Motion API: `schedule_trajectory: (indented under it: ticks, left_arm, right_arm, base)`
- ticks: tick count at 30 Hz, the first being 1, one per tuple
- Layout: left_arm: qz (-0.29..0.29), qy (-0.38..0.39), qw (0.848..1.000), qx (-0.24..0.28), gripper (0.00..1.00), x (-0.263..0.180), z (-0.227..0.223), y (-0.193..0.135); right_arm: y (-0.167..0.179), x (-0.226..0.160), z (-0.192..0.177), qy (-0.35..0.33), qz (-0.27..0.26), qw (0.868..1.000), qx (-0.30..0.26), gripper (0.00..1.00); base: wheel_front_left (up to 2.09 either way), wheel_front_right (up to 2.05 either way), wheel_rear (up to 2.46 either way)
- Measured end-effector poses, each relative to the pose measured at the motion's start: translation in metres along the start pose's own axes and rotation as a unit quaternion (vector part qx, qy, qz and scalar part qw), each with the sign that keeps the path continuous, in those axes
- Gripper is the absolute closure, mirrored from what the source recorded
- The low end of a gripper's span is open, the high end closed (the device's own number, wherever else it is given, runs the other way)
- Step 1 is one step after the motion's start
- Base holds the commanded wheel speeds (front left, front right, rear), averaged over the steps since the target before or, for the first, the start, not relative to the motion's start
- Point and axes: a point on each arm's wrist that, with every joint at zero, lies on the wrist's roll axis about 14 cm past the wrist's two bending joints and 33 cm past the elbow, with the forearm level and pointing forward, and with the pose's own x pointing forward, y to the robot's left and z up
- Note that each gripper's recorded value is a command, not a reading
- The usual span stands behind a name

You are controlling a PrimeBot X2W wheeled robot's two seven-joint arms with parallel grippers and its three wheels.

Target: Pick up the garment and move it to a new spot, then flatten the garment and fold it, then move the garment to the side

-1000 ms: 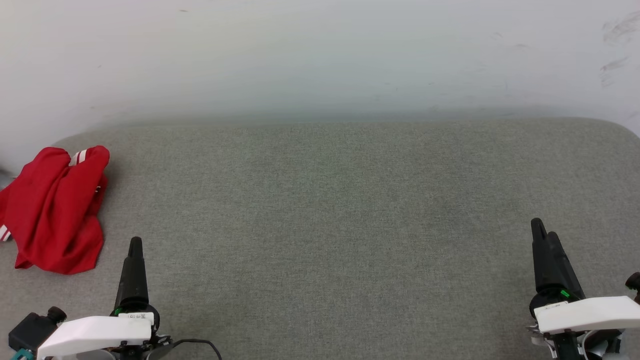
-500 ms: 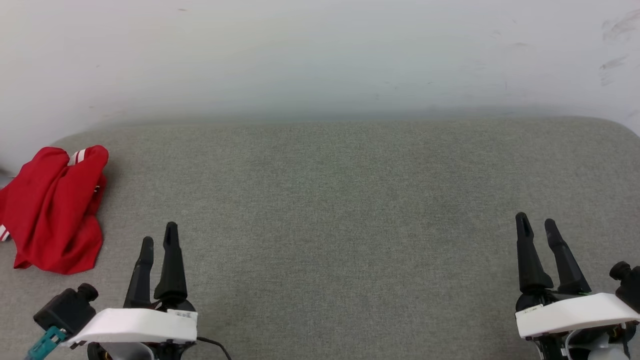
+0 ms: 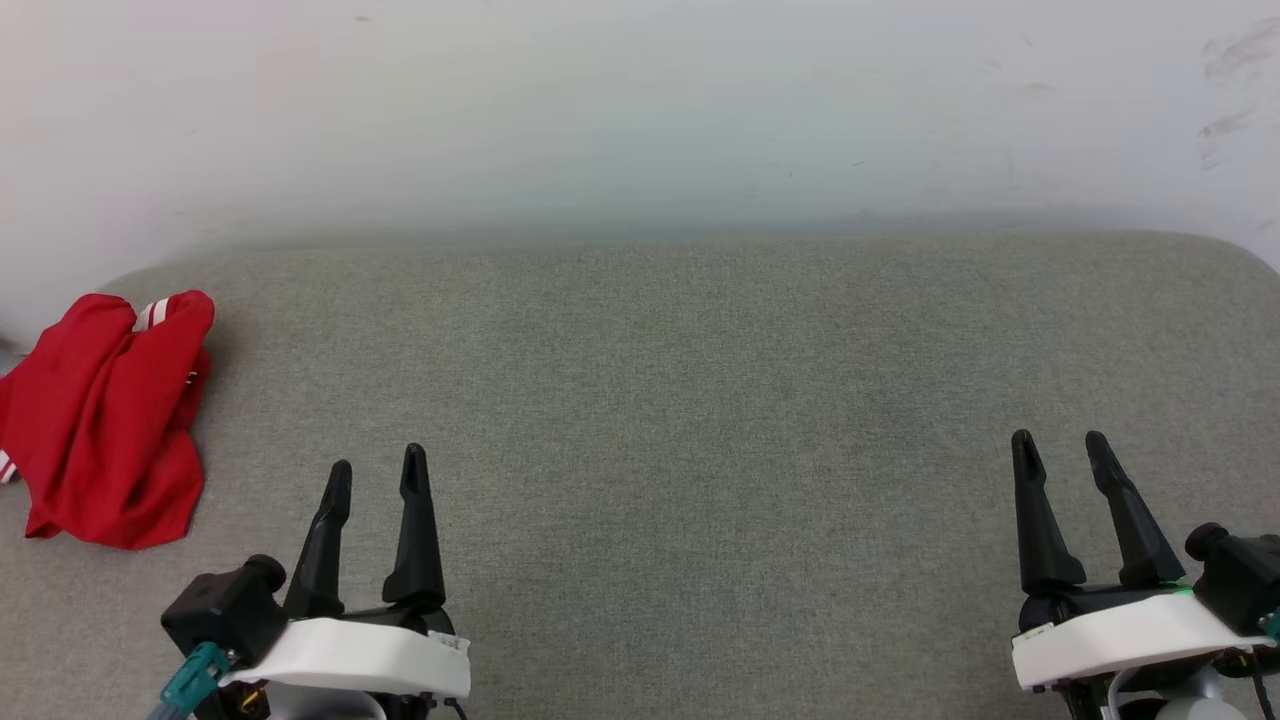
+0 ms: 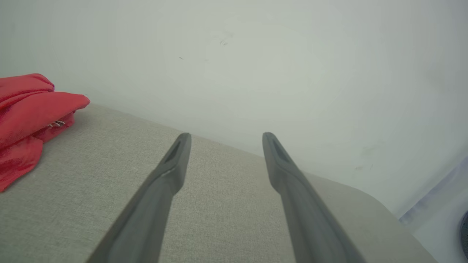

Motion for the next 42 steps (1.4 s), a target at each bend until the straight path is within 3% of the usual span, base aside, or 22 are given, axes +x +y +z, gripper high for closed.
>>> schedule_trajectory:
  ticks: [12, 26, 42]
  left_arm:
    - [-0.015, 0.001, 0.996, 0.088, 0.0, -0.005, -0.009, -0.014]
    - [-0.028, 0.016, 0.991, 0.129, 0.0, -0.013, -0.025, -0.017]
    - [-0.045, -0.005, 0.991, 0.128, 0.0, -0.016, -0.016, -0.022]
  right_arm:
    - [0.007, -0.002, -0.002, 0.0, 0.02, 0.996, -0.082, 0.0]
    - [0.014, -0.003, 0.0, -0.008, 0.035, 0.991, -0.129, 0.0]
    - [0.008, -0.007, 0.004, -0.024, 0.022, 0.995, -0.091, 0.0]
  base:
    - [0.0, 0.0, 0.0]
    - [0.0, 0.0, 0.0]
    - [0.0, 0.0, 0.0]
